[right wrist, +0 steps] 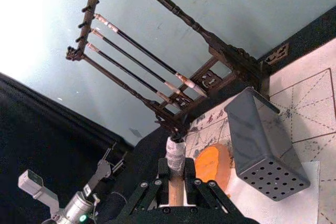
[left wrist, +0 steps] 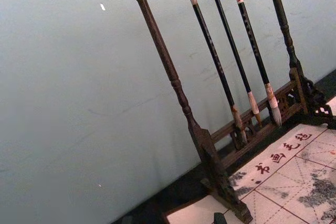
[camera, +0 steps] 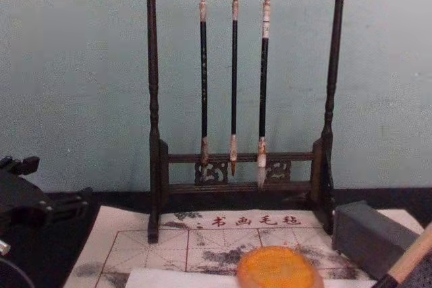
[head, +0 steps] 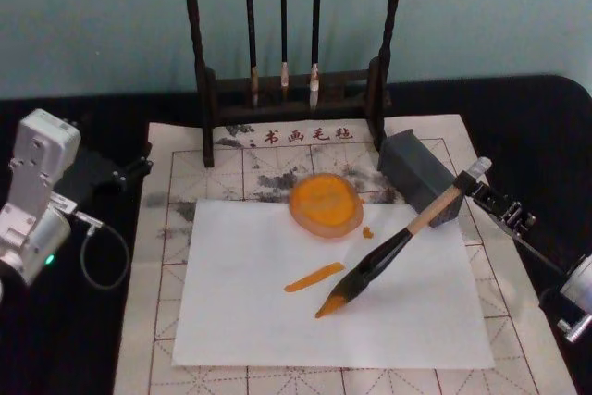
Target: Pick up the brush from the inkstone, write on the paper, then place the brush back to its original position.
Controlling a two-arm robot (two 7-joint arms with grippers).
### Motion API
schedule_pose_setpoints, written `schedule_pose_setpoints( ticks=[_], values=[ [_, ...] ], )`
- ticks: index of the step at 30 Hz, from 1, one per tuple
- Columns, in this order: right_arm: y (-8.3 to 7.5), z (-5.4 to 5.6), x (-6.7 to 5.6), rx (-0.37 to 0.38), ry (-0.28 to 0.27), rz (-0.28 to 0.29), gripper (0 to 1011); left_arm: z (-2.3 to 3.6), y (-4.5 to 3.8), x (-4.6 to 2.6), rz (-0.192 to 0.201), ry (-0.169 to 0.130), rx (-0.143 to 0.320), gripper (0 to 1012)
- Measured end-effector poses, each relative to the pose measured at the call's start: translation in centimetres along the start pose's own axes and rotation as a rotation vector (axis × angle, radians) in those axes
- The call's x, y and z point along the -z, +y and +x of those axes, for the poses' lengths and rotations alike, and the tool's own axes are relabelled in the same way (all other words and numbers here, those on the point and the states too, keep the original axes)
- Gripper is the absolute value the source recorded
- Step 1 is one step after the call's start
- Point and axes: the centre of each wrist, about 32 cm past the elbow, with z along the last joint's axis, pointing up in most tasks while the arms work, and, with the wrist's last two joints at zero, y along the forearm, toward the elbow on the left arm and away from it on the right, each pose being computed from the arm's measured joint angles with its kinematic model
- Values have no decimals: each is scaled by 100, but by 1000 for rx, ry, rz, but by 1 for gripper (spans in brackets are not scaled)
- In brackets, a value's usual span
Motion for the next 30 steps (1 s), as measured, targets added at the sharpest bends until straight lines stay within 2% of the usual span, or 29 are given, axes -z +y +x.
schedule_pose_setpoints(
  ticks=[30],
  values=[
    [-32,36,-21,24,-10,22,198,0,0,0,0,0,0,1001]
  ],
)
